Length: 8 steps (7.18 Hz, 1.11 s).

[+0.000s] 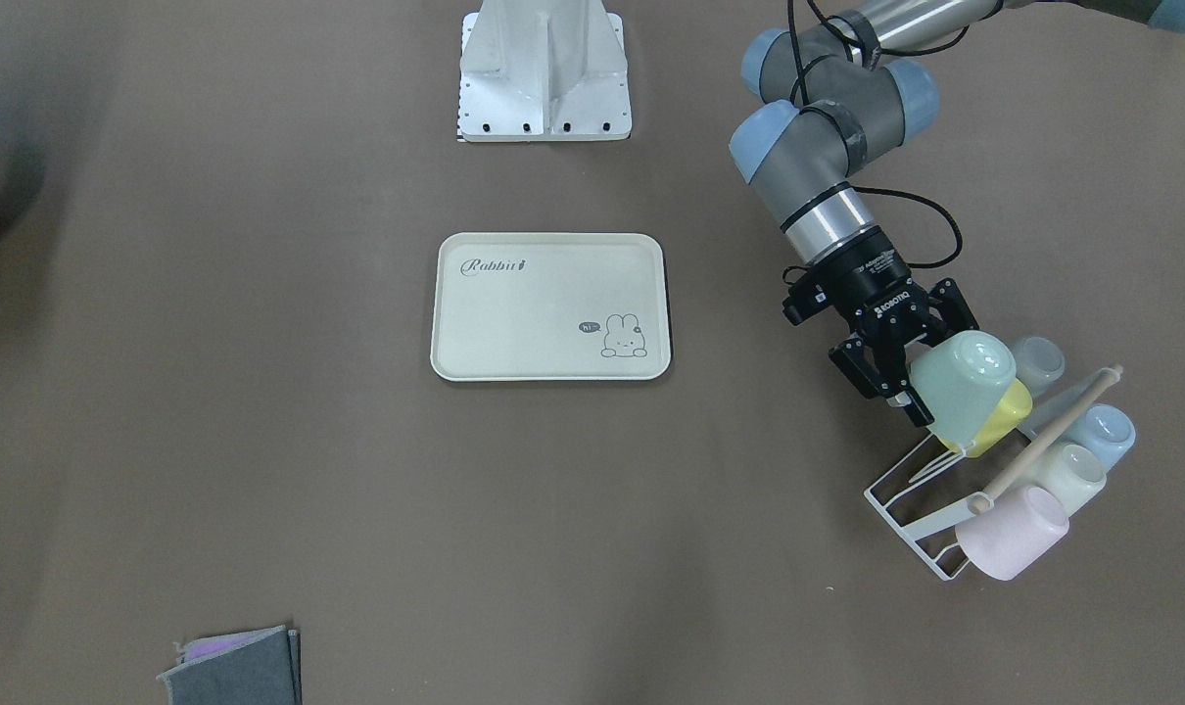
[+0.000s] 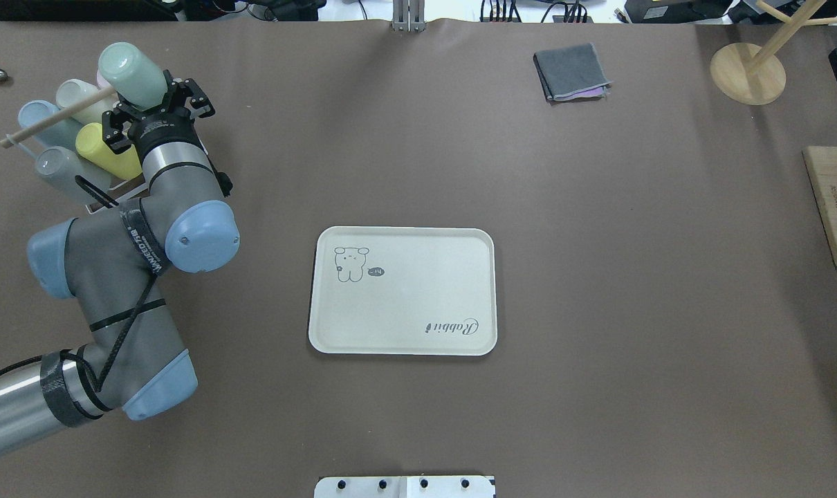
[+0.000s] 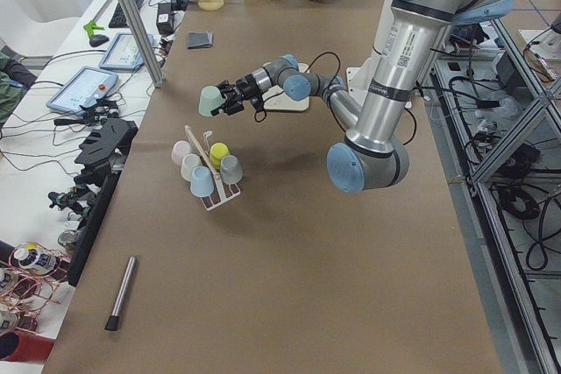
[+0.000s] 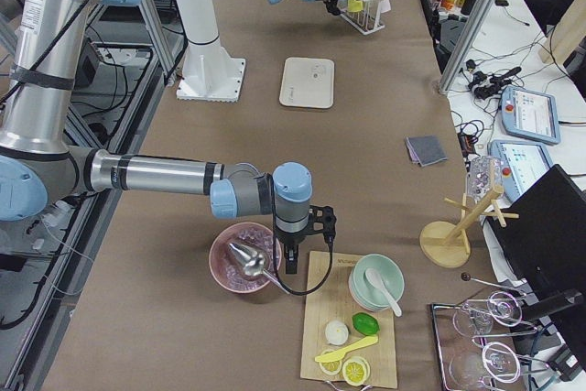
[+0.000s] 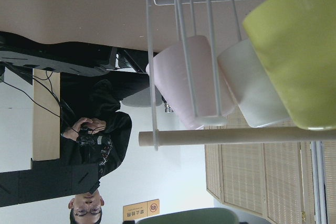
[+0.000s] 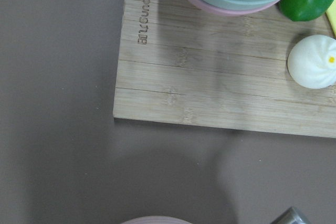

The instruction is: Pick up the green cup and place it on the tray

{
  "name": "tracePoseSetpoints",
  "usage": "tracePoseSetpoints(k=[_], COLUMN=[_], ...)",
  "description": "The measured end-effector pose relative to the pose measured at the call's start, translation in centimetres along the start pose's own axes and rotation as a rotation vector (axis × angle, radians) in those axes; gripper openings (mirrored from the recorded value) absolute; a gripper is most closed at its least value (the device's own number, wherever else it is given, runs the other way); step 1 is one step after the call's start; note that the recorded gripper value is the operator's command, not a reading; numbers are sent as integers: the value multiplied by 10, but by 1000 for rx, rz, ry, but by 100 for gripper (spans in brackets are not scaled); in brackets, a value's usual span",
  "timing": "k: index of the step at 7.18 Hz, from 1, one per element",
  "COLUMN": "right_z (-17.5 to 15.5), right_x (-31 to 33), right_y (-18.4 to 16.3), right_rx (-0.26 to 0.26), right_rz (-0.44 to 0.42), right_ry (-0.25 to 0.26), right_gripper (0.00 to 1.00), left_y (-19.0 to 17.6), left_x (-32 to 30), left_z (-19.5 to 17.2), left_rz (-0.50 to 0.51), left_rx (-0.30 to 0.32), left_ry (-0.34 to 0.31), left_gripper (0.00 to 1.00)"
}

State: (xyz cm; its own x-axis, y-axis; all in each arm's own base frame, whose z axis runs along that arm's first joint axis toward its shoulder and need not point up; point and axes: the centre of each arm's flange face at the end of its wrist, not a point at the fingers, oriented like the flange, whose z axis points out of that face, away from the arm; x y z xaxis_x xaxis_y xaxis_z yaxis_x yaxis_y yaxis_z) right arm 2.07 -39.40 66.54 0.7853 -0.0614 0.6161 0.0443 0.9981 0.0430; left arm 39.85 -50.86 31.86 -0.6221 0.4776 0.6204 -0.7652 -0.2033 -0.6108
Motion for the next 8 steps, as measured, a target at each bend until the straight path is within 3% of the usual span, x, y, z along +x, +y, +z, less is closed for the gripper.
tracePoseSetpoints(k=[2, 4, 6, 8], right_z=[2, -2, -6, -9], right_x=[5, 10, 13, 14], right_y=[1, 4, 5, 6], right_rx=[-4, 4, 12, 14], right_rz=[20, 42, 61, 73], right_ry=[-19, -79, -115, -147], right_gripper=[100, 100, 100, 100], left_y=[18, 27, 31, 31], left_x=[-11, -22, -32, -39], left_z=[-17, -32, -53, -73], left_rz=[-96, -249, -474, -723], left_rx=[66, 170, 392, 626], left_ry=[-113, -248, -406, -482], left_gripper=[48, 48, 43, 41])
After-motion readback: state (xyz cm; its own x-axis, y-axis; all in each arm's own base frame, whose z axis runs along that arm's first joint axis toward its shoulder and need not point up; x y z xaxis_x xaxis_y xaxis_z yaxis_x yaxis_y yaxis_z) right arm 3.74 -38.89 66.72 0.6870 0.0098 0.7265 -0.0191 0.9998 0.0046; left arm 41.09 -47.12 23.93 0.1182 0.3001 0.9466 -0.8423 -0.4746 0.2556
